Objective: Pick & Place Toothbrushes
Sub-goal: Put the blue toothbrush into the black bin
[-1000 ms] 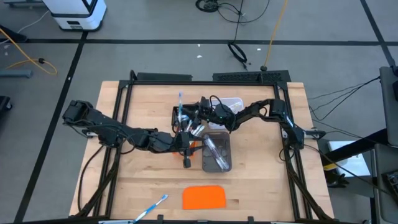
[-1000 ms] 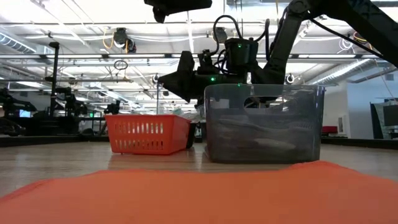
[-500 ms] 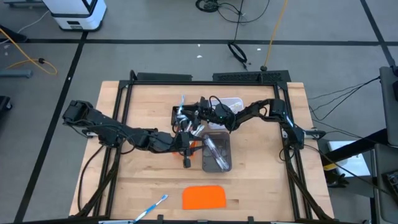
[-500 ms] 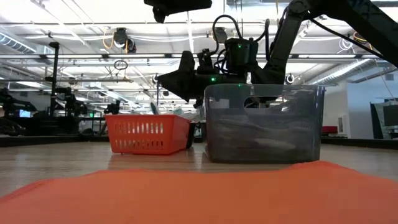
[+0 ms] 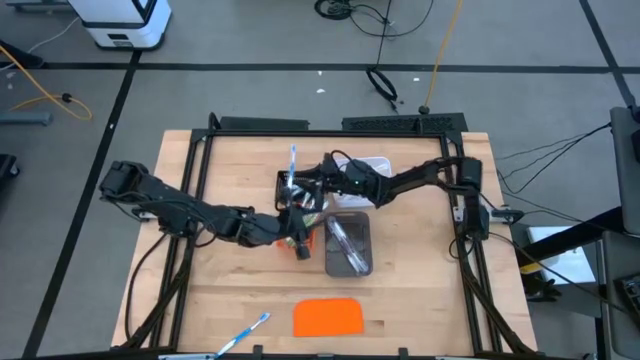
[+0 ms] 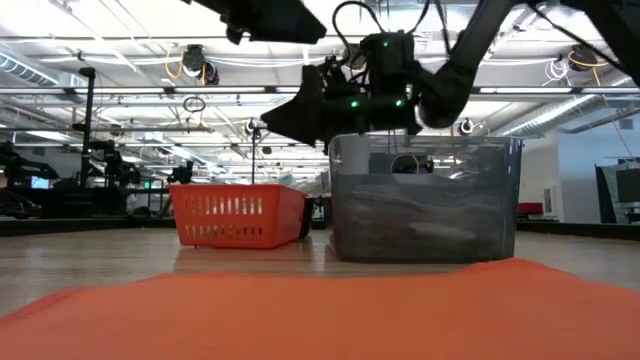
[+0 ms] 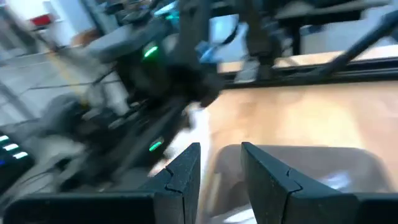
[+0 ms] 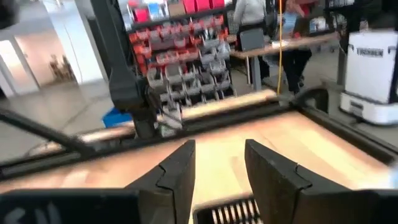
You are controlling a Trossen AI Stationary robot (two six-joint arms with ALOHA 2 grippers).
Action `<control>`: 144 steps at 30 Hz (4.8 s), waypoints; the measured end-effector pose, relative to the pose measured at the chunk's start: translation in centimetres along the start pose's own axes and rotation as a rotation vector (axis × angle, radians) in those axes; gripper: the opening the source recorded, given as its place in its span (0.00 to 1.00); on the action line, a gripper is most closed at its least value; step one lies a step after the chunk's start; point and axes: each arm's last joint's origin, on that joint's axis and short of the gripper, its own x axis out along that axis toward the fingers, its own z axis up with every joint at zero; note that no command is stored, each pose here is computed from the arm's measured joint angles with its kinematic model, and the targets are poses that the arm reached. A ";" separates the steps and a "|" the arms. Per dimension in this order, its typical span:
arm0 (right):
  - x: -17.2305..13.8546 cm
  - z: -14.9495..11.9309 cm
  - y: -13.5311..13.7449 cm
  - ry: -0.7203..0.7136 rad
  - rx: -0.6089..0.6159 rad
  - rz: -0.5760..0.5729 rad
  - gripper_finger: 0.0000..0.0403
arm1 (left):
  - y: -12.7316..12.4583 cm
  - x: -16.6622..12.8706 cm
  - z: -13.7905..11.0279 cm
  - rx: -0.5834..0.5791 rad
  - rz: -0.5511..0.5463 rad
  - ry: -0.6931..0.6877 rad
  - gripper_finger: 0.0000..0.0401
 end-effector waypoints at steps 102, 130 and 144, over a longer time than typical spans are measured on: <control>-10.2 1.7 7.8 0.154 -0.209 0.112 0.32 | -13.1 -6.6 -14.0 -0.784 -0.534 1.644 0.14; -10.2 1.7 7.8 0.160 -0.209 0.111 0.32 | -5.9 -8.4 -6.4 -0.668 -0.509 1.167 0.00; -10.1 2.1 8.0 0.122 -0.084 0.167 0.32 | -0.7 -5.4 -3.0 -0.552 -0.309 0.635 0.00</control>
